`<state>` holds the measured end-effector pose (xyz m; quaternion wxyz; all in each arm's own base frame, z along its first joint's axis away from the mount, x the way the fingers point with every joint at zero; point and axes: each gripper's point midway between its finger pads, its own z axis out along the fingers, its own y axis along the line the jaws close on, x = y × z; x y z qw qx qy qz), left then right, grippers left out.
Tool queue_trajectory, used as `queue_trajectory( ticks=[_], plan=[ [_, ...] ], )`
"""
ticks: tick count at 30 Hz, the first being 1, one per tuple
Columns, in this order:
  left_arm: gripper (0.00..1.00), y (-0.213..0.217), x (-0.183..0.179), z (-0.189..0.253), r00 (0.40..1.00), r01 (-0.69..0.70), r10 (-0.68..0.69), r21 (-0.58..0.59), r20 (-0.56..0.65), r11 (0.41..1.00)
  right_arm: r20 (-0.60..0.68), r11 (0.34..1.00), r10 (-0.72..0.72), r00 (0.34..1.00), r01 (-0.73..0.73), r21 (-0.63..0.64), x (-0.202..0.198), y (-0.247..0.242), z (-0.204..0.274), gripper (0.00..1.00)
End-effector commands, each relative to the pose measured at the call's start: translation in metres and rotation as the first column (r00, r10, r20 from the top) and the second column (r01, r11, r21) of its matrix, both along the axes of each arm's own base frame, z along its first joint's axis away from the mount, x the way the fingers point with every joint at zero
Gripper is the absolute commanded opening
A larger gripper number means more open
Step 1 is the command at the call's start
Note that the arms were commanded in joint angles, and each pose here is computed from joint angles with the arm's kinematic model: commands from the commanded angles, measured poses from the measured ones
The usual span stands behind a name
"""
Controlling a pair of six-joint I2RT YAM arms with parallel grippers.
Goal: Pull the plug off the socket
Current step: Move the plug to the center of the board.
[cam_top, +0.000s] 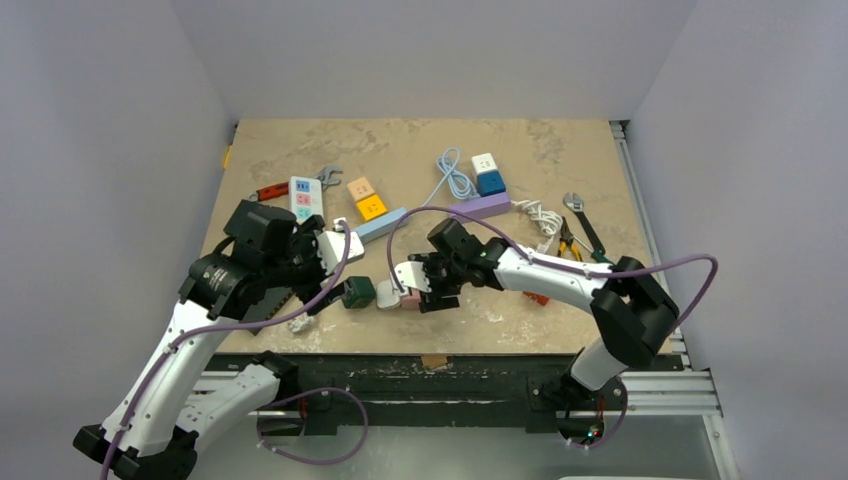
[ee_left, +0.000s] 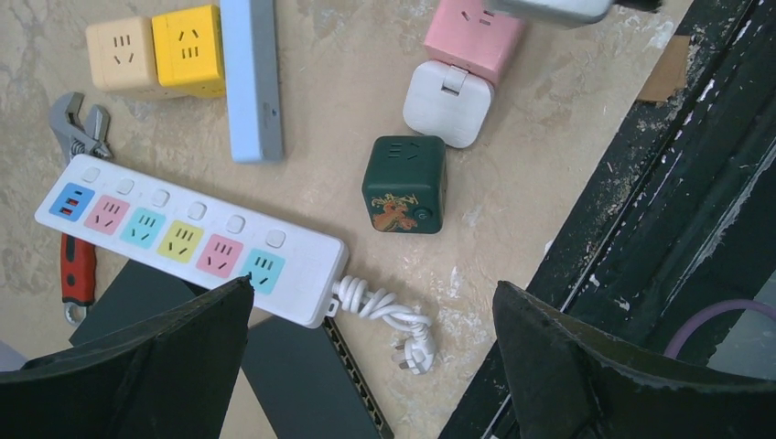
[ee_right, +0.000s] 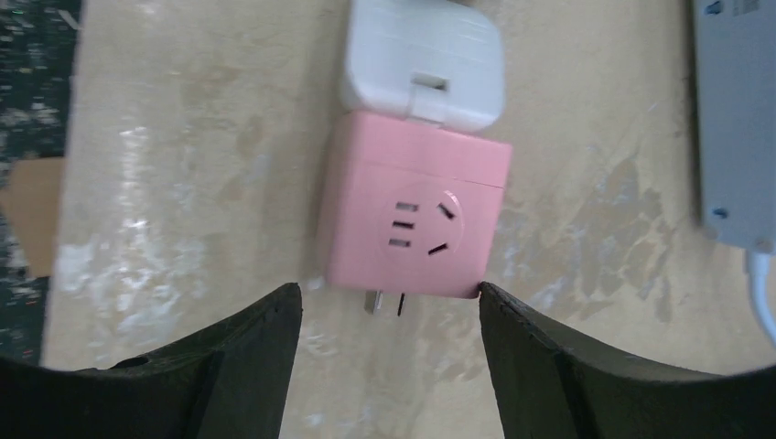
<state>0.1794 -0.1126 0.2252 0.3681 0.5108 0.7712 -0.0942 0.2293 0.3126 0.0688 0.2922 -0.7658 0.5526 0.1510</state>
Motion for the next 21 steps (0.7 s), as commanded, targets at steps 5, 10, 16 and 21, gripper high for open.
queue_trajectory(
  ticks=[5,10,16,21],
  plan=[
    [1.00,-0.004,-0.003,0.022,0.999,0.019,-0.017,-0.046,0.042,0.999,-0.084,0.994,-0.094,0.992,0.098,0.055,-0.043,-0.020,0.016,0.72],
    [1.00,-0.002,-0.003,0.022,0.999,0.011,-0.009,-0.046,0.044,0.999,-0.098,0.964,-0.190,0.977,0.204,0.168,-0.024,0.003,0.048,0.99],
    [1.00,0.002,-0.007,0.020,0.998,0.013,-0.011,-0.034,0.056,0.999,-0.281,0.877,-0.386,0.879,0.444,0.182,-0.012,0.025,0.070,0.99],
    [1.00,0.002,-0.007,0.018,0.998,0.017,-0.015,-0.028,0.058,0.999,-0.455,0.787,-0.482,0.749,0.598,0.151,-0.018,0.036,0.082,0.99]
  ],
)
